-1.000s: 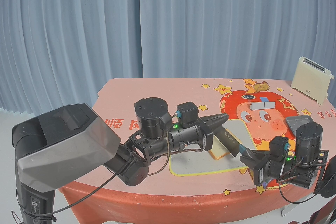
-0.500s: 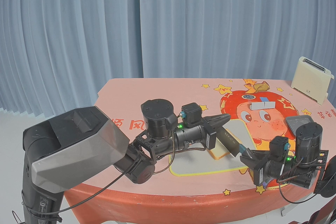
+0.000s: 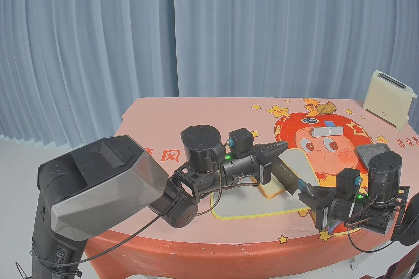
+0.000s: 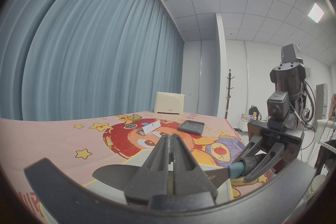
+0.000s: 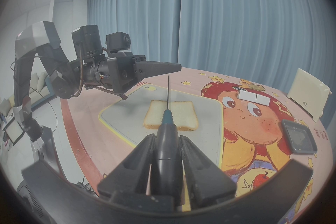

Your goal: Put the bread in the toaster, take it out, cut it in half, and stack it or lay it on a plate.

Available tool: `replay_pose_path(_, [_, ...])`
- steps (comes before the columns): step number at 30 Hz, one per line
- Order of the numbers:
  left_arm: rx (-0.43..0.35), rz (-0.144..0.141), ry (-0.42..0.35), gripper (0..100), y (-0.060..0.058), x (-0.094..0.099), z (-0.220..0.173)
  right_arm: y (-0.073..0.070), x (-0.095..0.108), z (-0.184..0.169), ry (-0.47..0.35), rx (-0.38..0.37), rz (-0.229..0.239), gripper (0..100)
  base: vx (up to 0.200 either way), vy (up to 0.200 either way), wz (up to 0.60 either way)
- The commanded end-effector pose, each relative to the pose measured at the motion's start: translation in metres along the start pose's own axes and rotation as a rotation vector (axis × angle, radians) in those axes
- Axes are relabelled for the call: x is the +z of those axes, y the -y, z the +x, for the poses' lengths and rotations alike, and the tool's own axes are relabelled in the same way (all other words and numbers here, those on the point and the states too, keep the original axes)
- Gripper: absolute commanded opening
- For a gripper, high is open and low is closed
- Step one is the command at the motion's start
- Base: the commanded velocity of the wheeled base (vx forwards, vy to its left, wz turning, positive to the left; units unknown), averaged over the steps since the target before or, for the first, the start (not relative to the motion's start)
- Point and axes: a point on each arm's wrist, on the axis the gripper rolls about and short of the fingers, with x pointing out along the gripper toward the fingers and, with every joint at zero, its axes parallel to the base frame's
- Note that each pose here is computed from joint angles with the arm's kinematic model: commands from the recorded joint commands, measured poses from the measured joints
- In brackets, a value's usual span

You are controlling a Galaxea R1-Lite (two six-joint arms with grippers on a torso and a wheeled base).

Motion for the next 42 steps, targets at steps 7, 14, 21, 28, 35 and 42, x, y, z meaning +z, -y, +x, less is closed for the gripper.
replay_pose_path(7, [0.007,-0.011,-0.011,0,0.001,-0.005,-0.001,-0.003,0.001,0.000,0.004,0.011,0.001,0,0.000,0.000,0.00])
replay_pose_path(14, [0.015,-0.023,-0.033,0,-0.003,-0.017,-0.001,-0.002,0.001,0.000,0.006,0.010,0.002,0,0.000,0.000,0.00])
replay_pose_path(21, [0.019,-0.030,-0.049,0,-0.005,-0.026,-0.001,-0.003,0.001,0.000,0.004,0.011,-0.001,0,0.000,0.000,0.00])
replay_pose_path(28, [0.017,-0.035,-0.056,0,-0.005,-0.030,-0.001,-0.003,0.003,0.000,0.015,0.015,0.001,0,0.000,0.000,0.00])
replay_pose_path(35, [0.019,-0.035,-0.056,0,-0.006,-0.030,-0.001,-0.003,0.003,0.000,0.016,0.012,0.002,0,0.000,0.000,0.00])
replay_pose_path(42, [0.016,-0.033,-0.051,0,-0.005,-0.029,-0.001,-0.003,-0.002,0.002,-0.011,0.013,-0.002,0,0.000,0.000,0.00])
